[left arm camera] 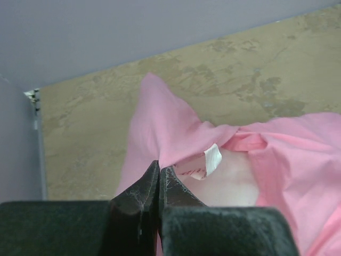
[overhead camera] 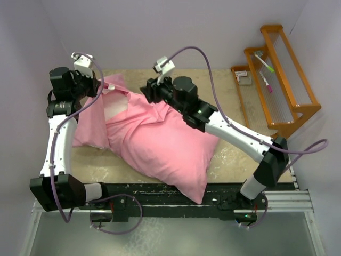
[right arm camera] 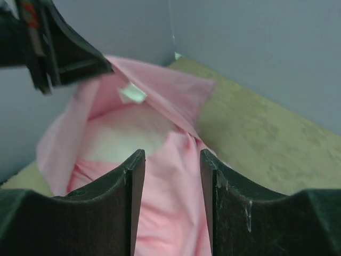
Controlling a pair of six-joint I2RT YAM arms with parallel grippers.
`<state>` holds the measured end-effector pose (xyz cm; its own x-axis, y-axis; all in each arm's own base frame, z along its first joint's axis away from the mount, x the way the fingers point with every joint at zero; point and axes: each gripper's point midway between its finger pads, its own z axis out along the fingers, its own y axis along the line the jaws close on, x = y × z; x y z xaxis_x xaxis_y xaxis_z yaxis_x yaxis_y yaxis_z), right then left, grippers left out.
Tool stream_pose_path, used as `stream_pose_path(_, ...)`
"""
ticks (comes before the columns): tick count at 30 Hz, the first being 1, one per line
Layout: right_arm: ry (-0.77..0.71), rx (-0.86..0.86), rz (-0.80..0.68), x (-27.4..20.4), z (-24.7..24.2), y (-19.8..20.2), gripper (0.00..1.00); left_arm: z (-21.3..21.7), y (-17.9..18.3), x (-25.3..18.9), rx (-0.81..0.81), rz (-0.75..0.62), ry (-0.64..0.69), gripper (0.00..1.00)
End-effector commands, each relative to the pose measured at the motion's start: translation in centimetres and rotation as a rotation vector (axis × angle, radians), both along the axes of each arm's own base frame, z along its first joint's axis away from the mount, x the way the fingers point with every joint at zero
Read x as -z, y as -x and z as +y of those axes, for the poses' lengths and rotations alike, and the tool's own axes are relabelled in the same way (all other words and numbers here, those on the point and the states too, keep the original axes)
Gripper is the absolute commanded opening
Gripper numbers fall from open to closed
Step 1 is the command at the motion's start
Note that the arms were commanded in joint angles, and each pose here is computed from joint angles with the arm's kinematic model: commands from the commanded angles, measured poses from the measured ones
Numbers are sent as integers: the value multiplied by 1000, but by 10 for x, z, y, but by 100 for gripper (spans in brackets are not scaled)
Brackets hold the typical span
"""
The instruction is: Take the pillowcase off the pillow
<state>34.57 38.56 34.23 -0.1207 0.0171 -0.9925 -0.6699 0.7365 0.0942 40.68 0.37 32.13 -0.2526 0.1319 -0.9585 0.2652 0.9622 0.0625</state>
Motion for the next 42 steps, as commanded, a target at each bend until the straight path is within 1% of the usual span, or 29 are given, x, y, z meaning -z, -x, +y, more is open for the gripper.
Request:
stream_pose_path(1,1,-161,-60,-28,58,8,49,-17,12,-15,67,-19,80,0)
stream_pose_path(3,20,-242,-44,-20,89,9,49,-18,15,-16,74,-19,81,0)
stream_pose_path(6,39,-349,14,6,125,10,49,-21,18,-26,87,-39,88,0)
stream_pose_path(9,76,-416,66,36,149,6,49,-22,21,-38,83,-63,90,0)
stream_pose_path(11,103,-414,84,53,156,-5,49,-18,21,-43,59,-76,82,0)
stream_pose_path(14,109,-390,107,67,158,-25,51,-11,20,-45,18,-73,76,0)
stream_pose_path(17,111,-338,118,80,156,-49,56,-16,24,-41,43,-61,83,0)
stream_pose_path(19,123,-304,114,87,155,-61,62,-20,26,-38,63,-53,89,0)
stream_pose_path(22,151,-272,106,102,155,-74,76,-25,29,-35,92,-40,101,0)
stream_pose_path(24,175,-256,93,109,155,-80,79,-28,31,-35,107,-33,107,0)
stream_pose_path(27,185,-268,84,114,160,-83,81,-32,35,-34,125,-29,113,0)
stream_pose_path(29,203,-289,110,127,164,-83,81,-33,37,-35,134,-29,115,0)
stream_pose_path(31,218,-322,163,147,168,-79,81,-32,39,-36,129,-35,110,0)
stream_pose_path(35,291,-380,321,207,162,-57,82,-27,37,-31,111,-42,79,0)
stream_pose_path(38,387,-358,416,247,148,-48,83,-24,36,-23,96,-37,67,0)
stream_pose_path(40,433,-338,461,265,137,-43,84,-21,34,-17,82,-29,66,0)
stream_pose_path(41,440,-331,472,269,134,-41,82,-18,32,-15,71,-26,67,0)
stream_pose_path(42,437,-325,477,270,133,-41,78,-15,31,-11,59,-18,69,0)
